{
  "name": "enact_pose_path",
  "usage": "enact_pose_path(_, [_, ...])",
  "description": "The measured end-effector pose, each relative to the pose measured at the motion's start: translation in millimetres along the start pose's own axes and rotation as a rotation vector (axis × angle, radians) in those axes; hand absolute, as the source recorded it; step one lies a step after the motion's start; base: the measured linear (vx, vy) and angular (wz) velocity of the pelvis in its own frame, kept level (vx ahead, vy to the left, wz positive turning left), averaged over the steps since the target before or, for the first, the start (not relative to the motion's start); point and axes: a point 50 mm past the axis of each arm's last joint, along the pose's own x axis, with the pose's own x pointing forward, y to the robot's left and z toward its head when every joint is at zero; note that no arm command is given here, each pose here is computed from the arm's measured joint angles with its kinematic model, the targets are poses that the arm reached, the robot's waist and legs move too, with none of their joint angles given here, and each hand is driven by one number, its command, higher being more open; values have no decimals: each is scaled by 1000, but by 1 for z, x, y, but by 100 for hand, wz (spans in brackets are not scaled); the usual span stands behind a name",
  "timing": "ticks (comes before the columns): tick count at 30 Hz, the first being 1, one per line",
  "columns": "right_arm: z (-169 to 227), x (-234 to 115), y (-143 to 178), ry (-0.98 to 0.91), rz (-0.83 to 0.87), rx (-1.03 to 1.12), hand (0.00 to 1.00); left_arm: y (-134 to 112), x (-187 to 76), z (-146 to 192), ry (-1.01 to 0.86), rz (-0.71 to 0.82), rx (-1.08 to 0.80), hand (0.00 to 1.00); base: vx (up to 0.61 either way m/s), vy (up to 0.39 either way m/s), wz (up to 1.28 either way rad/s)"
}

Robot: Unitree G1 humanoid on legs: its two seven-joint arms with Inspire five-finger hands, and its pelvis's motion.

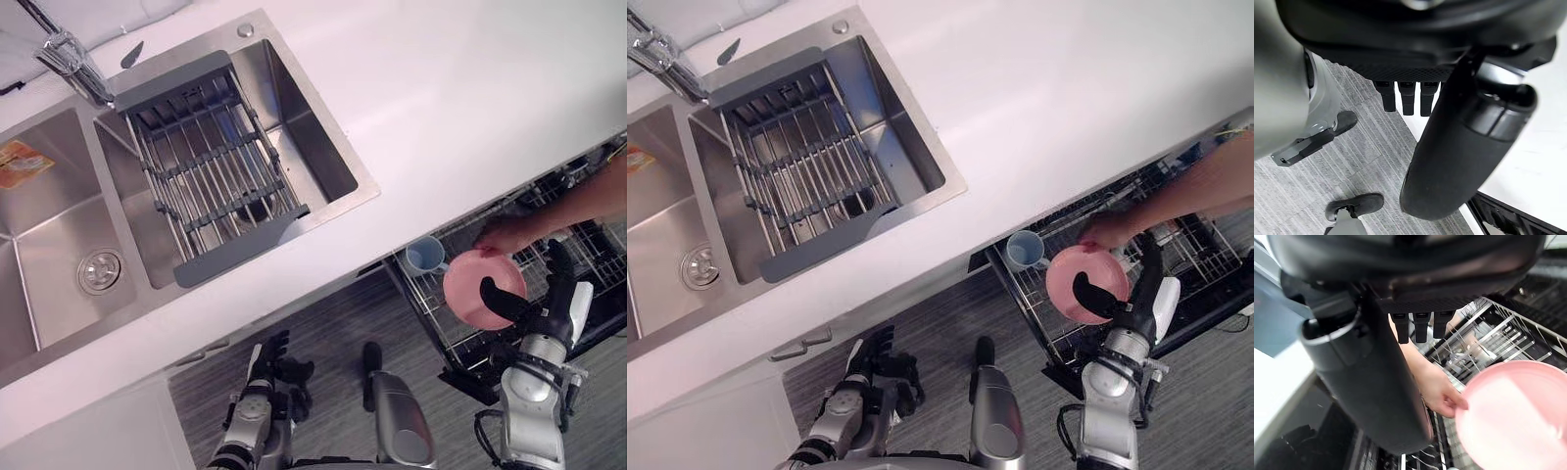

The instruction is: Walk over to the sink, pick up the cup, carry it to the dishwasher, place the cup inside the dishwasher, then close the dishwasher door

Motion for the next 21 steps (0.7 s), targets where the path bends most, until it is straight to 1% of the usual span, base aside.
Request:
enact_pose_path(5, [-2,-18,-2,1,19,15,90,0,-3,-9,27,1,15,90,22,-5,6])
enact_pose_path(10, [-12,-38,3,51,66,28,90,2,-9,-23,73,12,1,90,28,-8,14])
enact_pose_path(16, [-22,-54,6,121,101,59,90,5,-16,-38,125,33,-22,90,32,2,12])
enact_pose_path(21, [-25,-60,5,139,108,58,90,7,-21,-46,149,45,-19,90,44,12,4])
